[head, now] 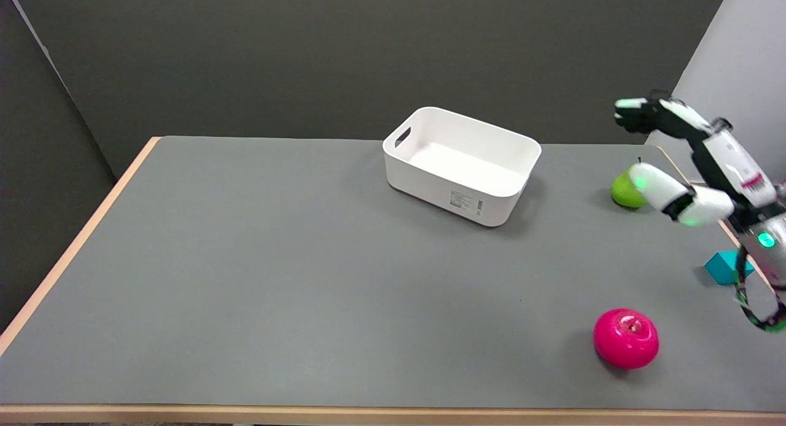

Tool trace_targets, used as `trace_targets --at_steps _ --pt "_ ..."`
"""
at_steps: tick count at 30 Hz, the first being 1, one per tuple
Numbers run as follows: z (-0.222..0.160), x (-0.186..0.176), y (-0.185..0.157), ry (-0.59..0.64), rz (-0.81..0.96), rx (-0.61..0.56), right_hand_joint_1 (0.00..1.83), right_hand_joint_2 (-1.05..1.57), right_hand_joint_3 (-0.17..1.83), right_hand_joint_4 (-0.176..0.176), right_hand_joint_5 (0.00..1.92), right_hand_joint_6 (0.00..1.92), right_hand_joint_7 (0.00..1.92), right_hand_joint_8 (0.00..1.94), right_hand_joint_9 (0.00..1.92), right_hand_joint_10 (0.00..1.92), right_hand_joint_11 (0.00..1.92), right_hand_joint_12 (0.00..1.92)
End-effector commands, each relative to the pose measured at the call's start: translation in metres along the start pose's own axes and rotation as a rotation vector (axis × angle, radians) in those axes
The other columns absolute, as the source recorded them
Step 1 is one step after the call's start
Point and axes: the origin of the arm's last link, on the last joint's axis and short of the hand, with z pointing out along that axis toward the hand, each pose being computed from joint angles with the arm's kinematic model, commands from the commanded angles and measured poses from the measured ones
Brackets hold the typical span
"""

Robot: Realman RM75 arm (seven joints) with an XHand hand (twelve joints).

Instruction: Pick up the red apple.

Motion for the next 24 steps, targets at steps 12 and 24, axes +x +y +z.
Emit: trace_targets --at_steps 12,24 --pt "-0.185 -0.04 -0.016 0.004 0.144 -0.155 0.23 0.62 0.81 0.054 0.3 0.54 0.44 0.46 0.3 0.94 0.15 1.32" --pt "-0.187 -0.066 -0.028 -0.045 0.017 -0.139 0.24 0.62 0.81 0.055 0.3 0.54 0.43 0.45 0.29 0.93 0.12 1.3"
